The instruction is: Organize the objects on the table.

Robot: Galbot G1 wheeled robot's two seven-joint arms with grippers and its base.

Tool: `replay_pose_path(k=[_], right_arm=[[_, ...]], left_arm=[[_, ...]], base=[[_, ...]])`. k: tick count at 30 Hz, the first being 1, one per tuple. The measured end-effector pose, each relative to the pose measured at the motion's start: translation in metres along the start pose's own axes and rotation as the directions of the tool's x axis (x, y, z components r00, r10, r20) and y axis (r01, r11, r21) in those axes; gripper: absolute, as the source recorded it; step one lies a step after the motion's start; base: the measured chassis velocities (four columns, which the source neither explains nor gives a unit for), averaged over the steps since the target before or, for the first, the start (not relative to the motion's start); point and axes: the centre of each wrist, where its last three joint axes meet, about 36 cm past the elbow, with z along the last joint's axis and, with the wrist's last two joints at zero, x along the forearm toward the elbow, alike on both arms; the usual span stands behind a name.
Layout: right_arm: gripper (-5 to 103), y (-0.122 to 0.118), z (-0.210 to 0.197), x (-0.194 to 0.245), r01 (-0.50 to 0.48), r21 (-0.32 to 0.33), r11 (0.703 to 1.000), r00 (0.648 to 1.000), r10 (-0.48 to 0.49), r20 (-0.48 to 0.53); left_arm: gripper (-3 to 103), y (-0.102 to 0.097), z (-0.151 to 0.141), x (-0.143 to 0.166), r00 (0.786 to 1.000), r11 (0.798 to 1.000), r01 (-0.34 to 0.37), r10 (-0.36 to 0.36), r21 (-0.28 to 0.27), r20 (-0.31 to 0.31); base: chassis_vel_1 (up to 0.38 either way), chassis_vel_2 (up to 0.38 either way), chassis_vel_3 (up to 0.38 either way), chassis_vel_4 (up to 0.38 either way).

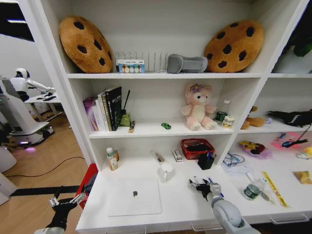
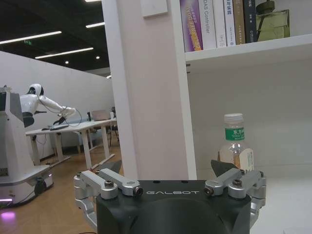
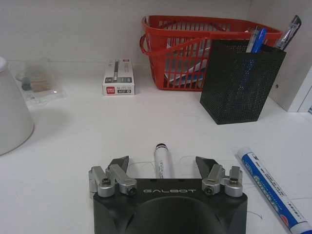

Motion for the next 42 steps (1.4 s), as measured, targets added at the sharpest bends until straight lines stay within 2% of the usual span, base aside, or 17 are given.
replay_pose_path(k=[1, 2, 5, 6, 8, 9, 11, 12, 15, 18, 26, 28, 30, 32, 33, 35, 42], right_arm=[[78, 0.001, 0.002, -0.001, -0.002, -0.001, 1.0, 1.0, 0.002, -0.002], [78, 0.001, 0.002, -0.001, -0.002, -0.001, 1.0, 1.0, 0.002, -0.002], [61, 0.002, 0.004, -0.001, -0.005, -0.001, 1.0, 1.0, 0.005, -0.002], [61, 0.002, 0.004, -0.001, -0.005, -0.001, 1.0, 1.0, 0.005, -0.002], [50, 0.003, 0.003, -0.001, -0.009, -0.002, 1.0, 1.0, 0.009, -0.001], [50, 0.003, 0.003, -0.001, -0.009, -0.002, 1.0, 1.0, 0.009, -0.001], [39, 0.003, 0.002, 0.0, -0.015, -0.003, 1.0, 1.0, 0.015, 0.003], [39, 0.003, 0.002, 0.0, -0.015, -0.003, 1.0, 1.0, 0.015, 0.003], [28, 0.003, 0.002, 0.001, -0.017, -0.003, 1.0, 1.0, 0.017, 0.002], [13, 0.002, 0.002, 0.002, -0.019, -0.004, 1.0, 1.0, 0.019, 0.002], [12, 0.002, 0.0, 0.004, -0.021, -0.007, 1.0, 0.999, 0.021, 0.024], [12, 0.001, -0.004, 0.003, -0.032, 0.005, 0.999, 0.994, 0.031, 0.108], [12, 0.0, -0.006, 0.003, -0.033, 0.012, 0.999, 0.99, 0.031, 0.138], [12, -0.003, -0.012, 0.002, -0.054, 0.075, 0.996, 0.966, 0.033, 0.255], [12, -0.003, -0.012, 0.002, -0.054, 0.075, 0.996, 0.966, 0.033, 0.255], [12, -0.004, -0.017, -0.004, -0.092, 0.131, 0.987, 0.933, 0.04, 0.357], [12, -0.005, -0.033, -0.022, -0.126, 0.136, 0.983, 0.883, 0.049, 0.467]], left_arm=[[100, 0.0, 0.0, 0.0, 1.0, 1.0, 0.0, 0.0, 0.0, 0.0], [100, 0.0, 0.0, 0.0, 1.0, 1.0, 0.0, 0.0, 0.0, 0.0], [100, 0.0, 0.0, 0.0, 1.0, 1.0, 0.0, 0.0, 0.0, 0.0], [100, 0.0, 0.0, 0.0, 1.0, 1.0, 0.0, 0.0, 0.0, 0.0], [100, 0.0, 0.0, 0.0, 1.0, 1.0, 0.0, 0.0, 0.0, 0.0], [100, 0.0, 0.0, 0.0, 1.0, 1.0, 0.0, 0.0, 0.0, 0.0], [100, 0.0, 0.0, 0.0, 1.0, 1.0, 0.0, 0.0, 0.0, 0.0], [100, 0.0, 0.0, 0.0, 1.0, 1.0, 0.0, 0.0, 0.0, 0.0], [100, 0.0, 0.0, 0.0, 1.0, 1.0, 0.0, 0.0, 0.0, 0.0], [100, 0.0, 0.0, 0.0, 1.0, 1.0, 0.0, 0.0, 0.0, 0.0], [100, 0.0, 0.0, 0.0, 1.0, 1.0, 0.0, 0.0, 0.0, 0.0], [100, 0.0, 0.0, 0.0, 1.0, 1.0, 0.0, 0.0, 0.0, 0.0], [100, 0.0, 0.0, 0.0, 1.0, 1.0, 0.0, 0.0, 0.0, 0.0], [100, 0.0, 0.0, 0.0, 1.0, 1.0, 0.0, 0.0, 0.0, 0.0], [100, 0.0, 0.0, 0.0, 1.0, 1.0, 0.0, 0.0, 0.0, 0.0], [100, 0.0, 0.0, 0.0, 1.0, 1.0, 0.0, 0.0, 0.0, 0.0], [100, 0.0, 0.0, 0.0, 1.0, 1.0, 0.0, 0.0, 0.0, 0.0]], base=[[0.0, 0.0, 0.0, 0.0], [0.0, 0.0, 0.0, 0.0], [0.0, 0.0, 0.0, 0.0], [0.0, 0.0, 0.0, 0.0], [0.0, 0.0, 0.0, 0.0], [0.0, 0.0, 0.0, 0.0], [0.0, 0.0, 0.0, 0.0], [0.0, 0.0, 0.0, 0.0], [0.0, 0.0, 0.0, 0.0], [0.0, 0.0, 0.0, 0.0], [0.0, 0.0, 0.0, 0.0], [0.0, 0.0, 0.0, 0.0], [0.0, 0.0, 0.0, 0.0], [0.0, 0.0, 0.0, 0.0], [0.0, 0.0, 0.0, 0.0], [0.0, 0.0, 0.0, 0.0], [0.0, 0.0, 0.0, 0.0]])
